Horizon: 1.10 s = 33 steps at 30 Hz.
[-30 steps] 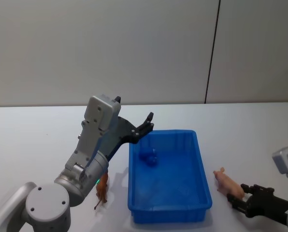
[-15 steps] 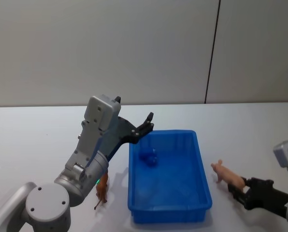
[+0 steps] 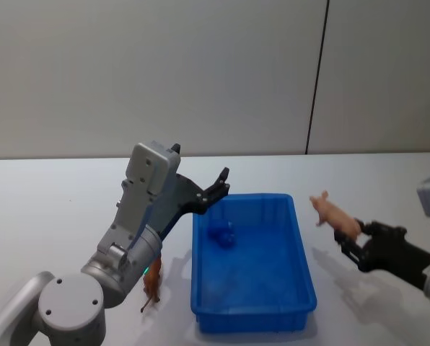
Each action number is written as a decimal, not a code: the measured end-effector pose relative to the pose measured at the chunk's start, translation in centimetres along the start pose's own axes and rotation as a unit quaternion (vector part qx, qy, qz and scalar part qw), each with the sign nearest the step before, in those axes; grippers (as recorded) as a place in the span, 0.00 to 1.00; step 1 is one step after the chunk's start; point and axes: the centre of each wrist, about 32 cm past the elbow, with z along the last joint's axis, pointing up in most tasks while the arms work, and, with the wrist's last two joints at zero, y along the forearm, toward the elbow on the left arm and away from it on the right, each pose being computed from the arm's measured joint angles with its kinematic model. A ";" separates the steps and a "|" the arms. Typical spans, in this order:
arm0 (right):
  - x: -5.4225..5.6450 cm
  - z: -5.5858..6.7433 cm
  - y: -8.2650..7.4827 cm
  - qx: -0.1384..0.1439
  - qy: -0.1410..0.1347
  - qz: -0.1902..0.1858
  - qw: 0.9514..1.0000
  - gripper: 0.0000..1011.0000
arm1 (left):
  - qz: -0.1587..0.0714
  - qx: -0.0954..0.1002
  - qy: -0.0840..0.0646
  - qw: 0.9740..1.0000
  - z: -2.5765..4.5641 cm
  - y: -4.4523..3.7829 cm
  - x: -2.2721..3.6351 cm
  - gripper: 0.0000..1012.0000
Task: Pick up the two dolls from the table and place them into the box.
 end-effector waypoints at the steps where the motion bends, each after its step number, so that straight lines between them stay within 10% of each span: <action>1: 0.0 0.2 0.1 0.004 -0.002 0.001 1.000 0.38 | 0.000 0.000 0.000 1.000 0.00 0.00 0.00 0.99; 11: -1.1 3.0 1.7 0.052 -0.019 0.039 0.998 0.38 | 0.000 0.000 0.000 1.000 0.00 0.00 0.00 0.99; 23: -2.7 3.4 4.0 0.033 -0.015 0.081 0.996 0.38 | 0.000 0.000 0.000 1.000 0.00 0.00 0.00 0.99; 33: -3.5 2.9 5.3 0.013 -0.011 0.096 0.995 0.68 | 0.000 0.000 0.000 1.000 0.00 0.00 0.00 0.99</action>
